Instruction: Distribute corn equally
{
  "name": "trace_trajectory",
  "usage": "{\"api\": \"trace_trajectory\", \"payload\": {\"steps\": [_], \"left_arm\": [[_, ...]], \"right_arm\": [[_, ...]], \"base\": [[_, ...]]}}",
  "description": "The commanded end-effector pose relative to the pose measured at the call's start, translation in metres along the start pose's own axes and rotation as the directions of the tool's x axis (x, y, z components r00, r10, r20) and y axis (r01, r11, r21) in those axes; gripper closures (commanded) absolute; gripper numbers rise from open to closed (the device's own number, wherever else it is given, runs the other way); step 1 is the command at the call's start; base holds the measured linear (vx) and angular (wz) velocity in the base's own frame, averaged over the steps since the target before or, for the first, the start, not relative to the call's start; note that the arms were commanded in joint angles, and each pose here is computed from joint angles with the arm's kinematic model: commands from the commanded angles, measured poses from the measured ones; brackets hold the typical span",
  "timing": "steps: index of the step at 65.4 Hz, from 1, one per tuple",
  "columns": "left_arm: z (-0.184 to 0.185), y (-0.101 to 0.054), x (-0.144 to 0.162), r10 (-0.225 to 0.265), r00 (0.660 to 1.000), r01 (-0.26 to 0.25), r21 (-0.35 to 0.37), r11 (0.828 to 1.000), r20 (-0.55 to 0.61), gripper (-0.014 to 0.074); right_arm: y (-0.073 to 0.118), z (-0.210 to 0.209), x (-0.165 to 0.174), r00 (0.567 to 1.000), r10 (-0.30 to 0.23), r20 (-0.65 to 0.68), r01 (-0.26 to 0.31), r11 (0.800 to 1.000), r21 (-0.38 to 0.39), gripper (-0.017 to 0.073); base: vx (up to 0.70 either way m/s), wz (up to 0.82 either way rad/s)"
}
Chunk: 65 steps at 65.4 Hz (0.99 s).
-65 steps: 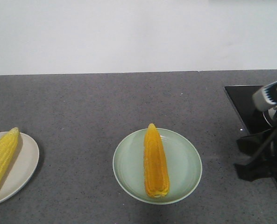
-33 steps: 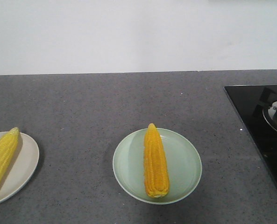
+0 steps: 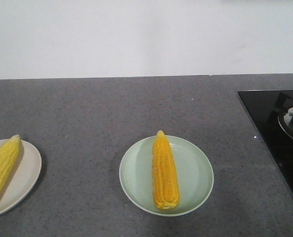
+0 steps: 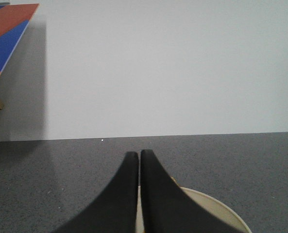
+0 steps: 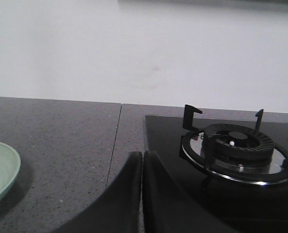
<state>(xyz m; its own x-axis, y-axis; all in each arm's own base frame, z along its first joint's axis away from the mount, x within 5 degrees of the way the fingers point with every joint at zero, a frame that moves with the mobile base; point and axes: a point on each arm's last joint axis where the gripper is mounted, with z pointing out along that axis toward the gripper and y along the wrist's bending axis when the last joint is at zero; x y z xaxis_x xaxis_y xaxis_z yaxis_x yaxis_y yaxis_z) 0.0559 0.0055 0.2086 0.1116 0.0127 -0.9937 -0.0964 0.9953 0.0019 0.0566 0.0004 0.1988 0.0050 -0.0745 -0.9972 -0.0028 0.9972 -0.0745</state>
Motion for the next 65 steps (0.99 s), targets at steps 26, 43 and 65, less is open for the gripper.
{"api": "trace_trajectory", "payload": {"steps": [26,43,65], "left_arm": [[-0.0013,0.0004,-0.0032,-0.018,0.997,0.019,-0.002,1.000,0.076,0.0600],[-0.0013,0.0004,-0.0032,-0.018,0.997,0.019,-0.002,1.000,0.076,0.0600],[-0.0013,0.0004,-0.0032,-0.018,0.997,0.019,-0.002,1.000,0.076,0.0600]], "right_arm": [[-0.0003,0.0000,-0.0026,0.998,-0.009,0.057,0.009,1.000,0.004,0.0570],[-0.0004,-0.0002,-0.0046,0.997,0.003,0.082,-0.003,1.000,0.005,0.0570],[-0.0004,-0.0002,-0.0051,0.996,0.036,0.087,-0.036,0.999,0.001,0.0570]], "base": [[0.00,0.00],[0.00,0.00],[0.00,0.00]]}}
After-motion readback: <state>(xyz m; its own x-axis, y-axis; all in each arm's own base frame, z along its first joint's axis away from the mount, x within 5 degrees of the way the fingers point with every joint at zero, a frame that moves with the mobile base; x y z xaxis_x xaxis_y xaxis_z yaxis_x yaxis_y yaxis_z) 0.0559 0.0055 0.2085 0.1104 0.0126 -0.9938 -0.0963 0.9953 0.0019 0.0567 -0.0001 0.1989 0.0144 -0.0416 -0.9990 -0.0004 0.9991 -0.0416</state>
